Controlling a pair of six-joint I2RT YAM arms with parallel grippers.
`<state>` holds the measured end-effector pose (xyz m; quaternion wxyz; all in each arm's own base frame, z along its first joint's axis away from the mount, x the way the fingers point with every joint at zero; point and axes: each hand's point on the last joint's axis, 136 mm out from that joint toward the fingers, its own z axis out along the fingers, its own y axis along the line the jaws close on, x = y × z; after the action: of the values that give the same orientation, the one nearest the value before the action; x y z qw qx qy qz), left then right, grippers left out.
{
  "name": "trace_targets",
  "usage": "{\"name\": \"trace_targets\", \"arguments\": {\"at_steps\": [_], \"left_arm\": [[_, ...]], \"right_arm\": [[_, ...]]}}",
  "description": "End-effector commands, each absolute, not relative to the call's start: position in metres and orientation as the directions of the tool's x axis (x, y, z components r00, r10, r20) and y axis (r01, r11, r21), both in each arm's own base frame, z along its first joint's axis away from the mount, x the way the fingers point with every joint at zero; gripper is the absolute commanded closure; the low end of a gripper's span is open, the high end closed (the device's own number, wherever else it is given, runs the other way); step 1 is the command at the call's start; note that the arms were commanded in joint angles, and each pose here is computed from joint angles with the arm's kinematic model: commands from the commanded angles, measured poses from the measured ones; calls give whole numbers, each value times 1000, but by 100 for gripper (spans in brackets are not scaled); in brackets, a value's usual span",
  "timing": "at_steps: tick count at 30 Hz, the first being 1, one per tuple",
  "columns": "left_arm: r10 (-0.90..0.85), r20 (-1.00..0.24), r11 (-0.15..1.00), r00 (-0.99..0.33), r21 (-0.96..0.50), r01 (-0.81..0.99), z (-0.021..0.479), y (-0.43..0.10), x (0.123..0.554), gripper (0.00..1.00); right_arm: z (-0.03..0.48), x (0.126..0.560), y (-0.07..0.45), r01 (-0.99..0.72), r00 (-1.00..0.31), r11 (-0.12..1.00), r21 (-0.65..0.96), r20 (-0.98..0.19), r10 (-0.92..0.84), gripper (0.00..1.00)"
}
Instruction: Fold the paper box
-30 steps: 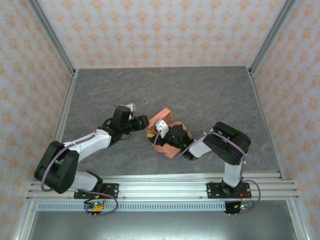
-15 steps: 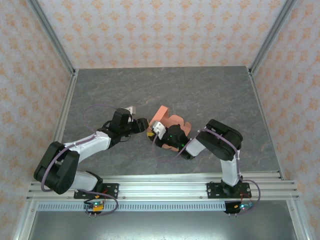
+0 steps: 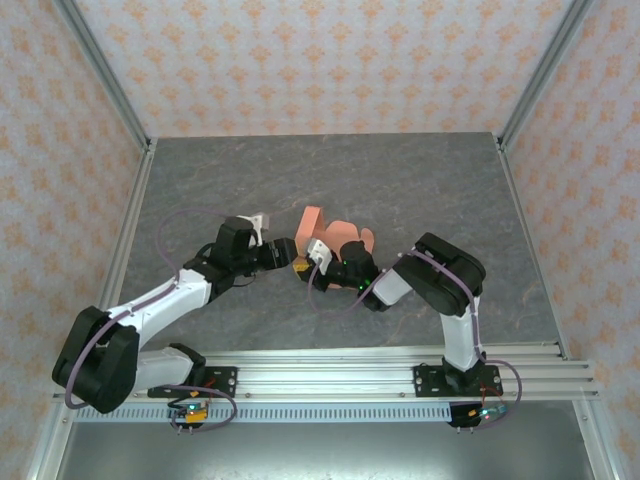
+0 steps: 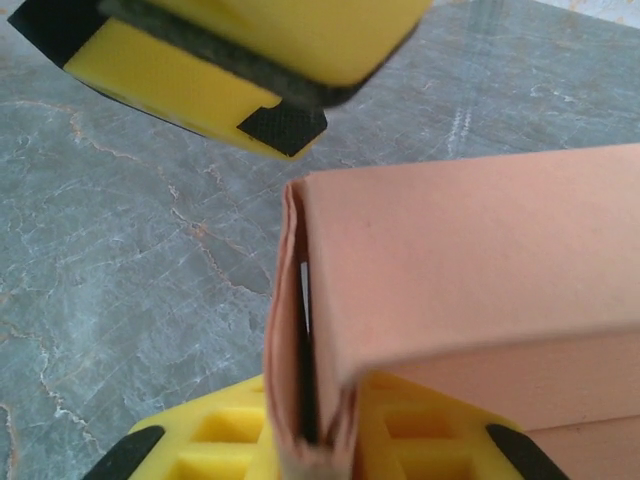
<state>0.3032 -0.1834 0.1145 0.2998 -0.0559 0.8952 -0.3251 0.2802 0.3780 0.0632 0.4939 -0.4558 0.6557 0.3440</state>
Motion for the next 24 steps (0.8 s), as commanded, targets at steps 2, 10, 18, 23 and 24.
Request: {"name": "trace_targets", "arguments": {"at_steps": [2,10,18,23,24], "left_arm": [[-254,-442,765,-860,-636,101,100,-193,298,27],[-237,-412,775,-880,-626,85,78,-196,301,35],[-248,-404,807,-880,-589,42,67,-186,299,41],[-245,-396,815,-885,-578,33,64,-183,296,42],[-252,-395,813,-884,-581,27,63,-183,296,42]], "right_arm": [[67,279,386,-956,-85,295,9,-966,-243,80],[74,275,382,-967,-92,251,36,-972,-215,81],[84,281,375,-960,-114,272,65,-980,-166,67],[83,280,374,-962,-113,264,66,-979,-167,67],[84,280,374,-962,-114,265,67,-979,-168,67]]}}
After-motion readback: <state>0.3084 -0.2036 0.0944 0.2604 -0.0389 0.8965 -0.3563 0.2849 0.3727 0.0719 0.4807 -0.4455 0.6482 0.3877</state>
